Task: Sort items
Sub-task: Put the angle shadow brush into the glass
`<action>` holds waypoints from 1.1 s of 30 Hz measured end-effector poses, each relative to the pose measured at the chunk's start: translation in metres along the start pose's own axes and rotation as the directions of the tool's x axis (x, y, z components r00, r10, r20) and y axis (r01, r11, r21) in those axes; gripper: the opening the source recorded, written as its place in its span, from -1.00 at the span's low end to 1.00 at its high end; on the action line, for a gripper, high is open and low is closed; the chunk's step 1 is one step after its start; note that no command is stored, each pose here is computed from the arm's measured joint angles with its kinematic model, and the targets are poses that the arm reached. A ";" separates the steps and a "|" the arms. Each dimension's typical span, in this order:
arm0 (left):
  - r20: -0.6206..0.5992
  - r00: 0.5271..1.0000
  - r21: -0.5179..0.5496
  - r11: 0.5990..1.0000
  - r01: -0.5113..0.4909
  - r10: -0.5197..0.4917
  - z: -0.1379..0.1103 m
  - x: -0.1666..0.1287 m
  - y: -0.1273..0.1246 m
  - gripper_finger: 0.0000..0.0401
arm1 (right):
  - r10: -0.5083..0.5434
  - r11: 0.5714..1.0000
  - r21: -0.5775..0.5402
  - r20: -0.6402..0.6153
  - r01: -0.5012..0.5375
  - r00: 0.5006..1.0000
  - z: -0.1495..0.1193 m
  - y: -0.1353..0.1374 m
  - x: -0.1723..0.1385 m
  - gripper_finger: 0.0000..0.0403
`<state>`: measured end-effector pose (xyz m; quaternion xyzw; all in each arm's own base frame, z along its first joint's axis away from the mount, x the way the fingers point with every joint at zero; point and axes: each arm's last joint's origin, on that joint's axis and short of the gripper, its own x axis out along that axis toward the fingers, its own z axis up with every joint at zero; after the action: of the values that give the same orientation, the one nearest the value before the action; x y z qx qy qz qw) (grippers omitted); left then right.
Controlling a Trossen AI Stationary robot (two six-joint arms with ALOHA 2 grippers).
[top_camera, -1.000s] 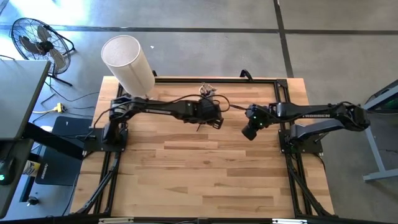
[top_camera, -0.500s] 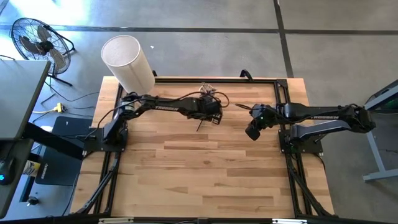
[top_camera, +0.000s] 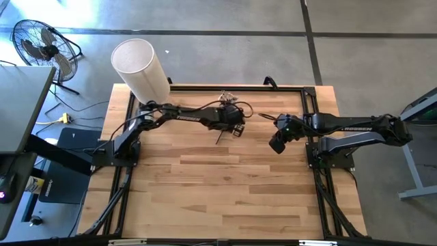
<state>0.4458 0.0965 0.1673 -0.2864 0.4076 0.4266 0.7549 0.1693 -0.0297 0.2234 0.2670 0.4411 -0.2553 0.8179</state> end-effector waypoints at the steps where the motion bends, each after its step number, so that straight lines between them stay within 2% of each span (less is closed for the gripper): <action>1: 0.017 1.000 -0.007 1.000 0.015 -0.014 0.002 0.001 -0.003 -0.47 | 0.001 1.000 0.000 0.000 -0.001 1.000 0.000 0.000 0.000 -0.92; 5: 0.010 1.000 -0.001 1.000 0.001 -0.001 -0.001 0.004 -0.002 -0.47 | 0.001 1.000 0.000 0.000 -0.001 1.000 0.000 0.000 0.000 -0.92; 13: 0.089 0.994 0.019 0.998 -0.063 0.061 0.005 0.004 0.001 -0.47 | 0.002 1.000 0.001 0.003 -0.002 1.000 0.000 0.000 0.000 -0.92; 29: 0.094 0.994 0.005 0.999 -0.049 0.048 0.012 0.007 0.005 -0.47 | 0.003 1.000 0.012 0.003 -0.003 1.000 0.000 0.000 0.000 -0.92; 33: 0.078 0.996 0.009 0.999 -0.047 0.046 0.007 0.022 0.003 -0.47 | 0.003 1.000 0.012 0.004 -0.003 1.000 0.000 0.000 0.000 -0.92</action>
<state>0.4518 0.1122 0.1518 -0.2558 0.3871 0.4526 0.7615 0.1698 -0.0298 0.2236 0.2720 0.4376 -0.2574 0.8174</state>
